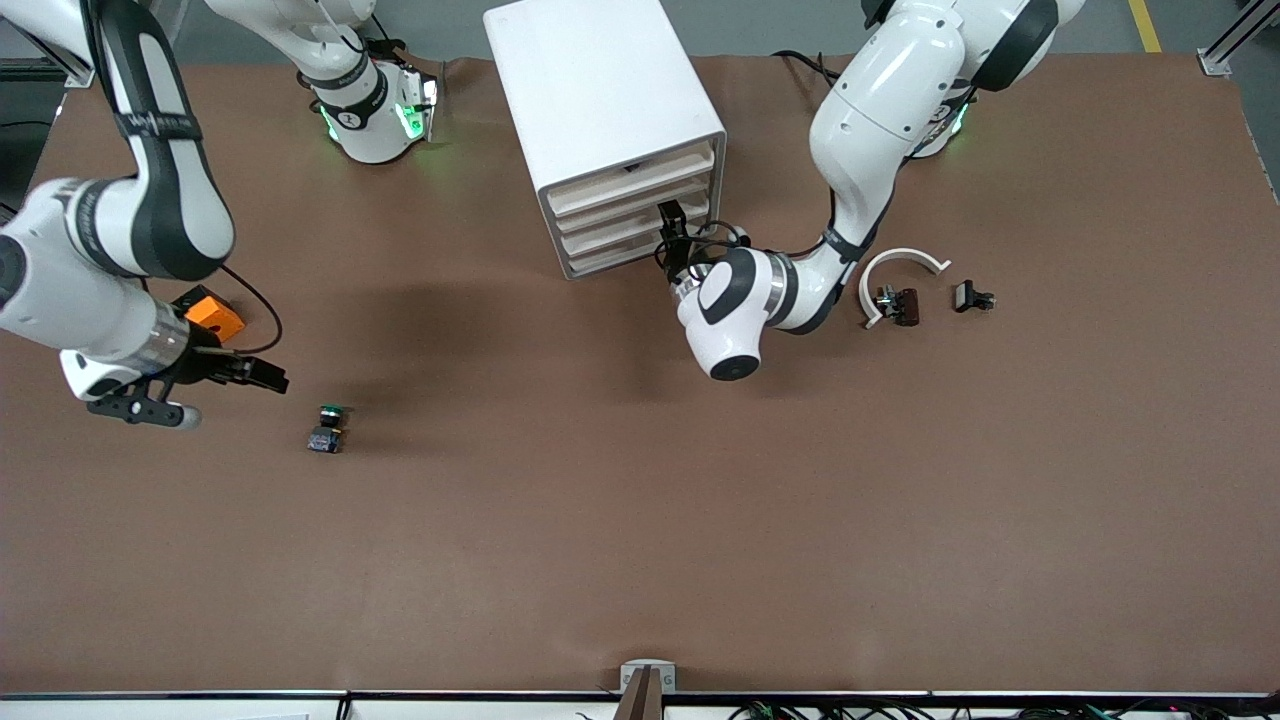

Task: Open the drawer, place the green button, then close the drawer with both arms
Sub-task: 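Pull the drawer open with the left gripper while the right gripper reaches the button, then grasp the green push button with the right gripper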

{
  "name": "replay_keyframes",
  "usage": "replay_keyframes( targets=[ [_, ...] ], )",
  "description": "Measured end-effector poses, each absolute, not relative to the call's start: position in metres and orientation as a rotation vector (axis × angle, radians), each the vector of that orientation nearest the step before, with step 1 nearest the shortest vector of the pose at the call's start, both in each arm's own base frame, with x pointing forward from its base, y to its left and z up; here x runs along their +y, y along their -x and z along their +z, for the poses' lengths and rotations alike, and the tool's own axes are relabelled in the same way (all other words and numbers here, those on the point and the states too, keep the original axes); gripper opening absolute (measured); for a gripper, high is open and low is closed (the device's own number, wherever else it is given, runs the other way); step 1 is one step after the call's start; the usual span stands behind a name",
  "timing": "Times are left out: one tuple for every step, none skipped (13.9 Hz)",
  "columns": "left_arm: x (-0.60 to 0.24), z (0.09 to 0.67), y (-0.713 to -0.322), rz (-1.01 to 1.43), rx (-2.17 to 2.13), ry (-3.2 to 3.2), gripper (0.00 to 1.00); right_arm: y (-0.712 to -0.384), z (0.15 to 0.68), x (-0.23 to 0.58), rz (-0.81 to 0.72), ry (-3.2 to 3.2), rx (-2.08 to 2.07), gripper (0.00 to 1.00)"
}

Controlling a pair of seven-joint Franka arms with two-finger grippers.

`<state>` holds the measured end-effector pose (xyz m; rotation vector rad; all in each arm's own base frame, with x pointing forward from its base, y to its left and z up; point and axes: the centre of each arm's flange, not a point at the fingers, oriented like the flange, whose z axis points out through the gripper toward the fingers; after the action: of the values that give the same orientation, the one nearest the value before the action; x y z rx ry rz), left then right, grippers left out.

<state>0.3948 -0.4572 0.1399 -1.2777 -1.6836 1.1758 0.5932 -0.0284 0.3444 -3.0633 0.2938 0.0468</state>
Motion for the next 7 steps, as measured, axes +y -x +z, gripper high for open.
replay_keyframes(
  targets=[
    [-0.458, 0.139, -0.396, 1.174, -1.687, 1.276, 0.56, -0.596, 0.327, -0.029, 0.053, 3.065, 0.297, 1.0],
    [-0.458, 0.138, -0.394, 1.172, -1.683, 1.273, 0.43, -0.599, 0.31, -0.028, 0.054, 3.069, 0.294, 1.0],
    [-0.458, 0.137, -0.393, 1.171, -1.679, 1.271, 0.3, -0.603, 0.291, -0.025, 0.044, 3.074, 0.288, 1.0],
    [-0.459, 0.135, -0.392, 1.169, -1.677, 1.269, 0.2, -0.606, 0.273, -0.023, 0.034, 3.078, 0.283, 1.0],
    [-0.458, 0.134, -0.391, 1.169, -1.675, 1.267, 0.11, -0.608, 0.257, -0.022, 0.025, 3.081, 0.28, 1.0],
    [-0.458, 0.134, -0.392, 1.171, -1.674, 1.265, 0.09, -0.609, 0.245, -0.02, 0.013, 3.083, 0.277, 1.0],
    [-0.457, 0.135, -0.395, 1.172, -1.679, 1.267, 0.09, -0.611, 0.233, -0.019, -0.003, 3.085, 0.276, 1.0]
  ],
)
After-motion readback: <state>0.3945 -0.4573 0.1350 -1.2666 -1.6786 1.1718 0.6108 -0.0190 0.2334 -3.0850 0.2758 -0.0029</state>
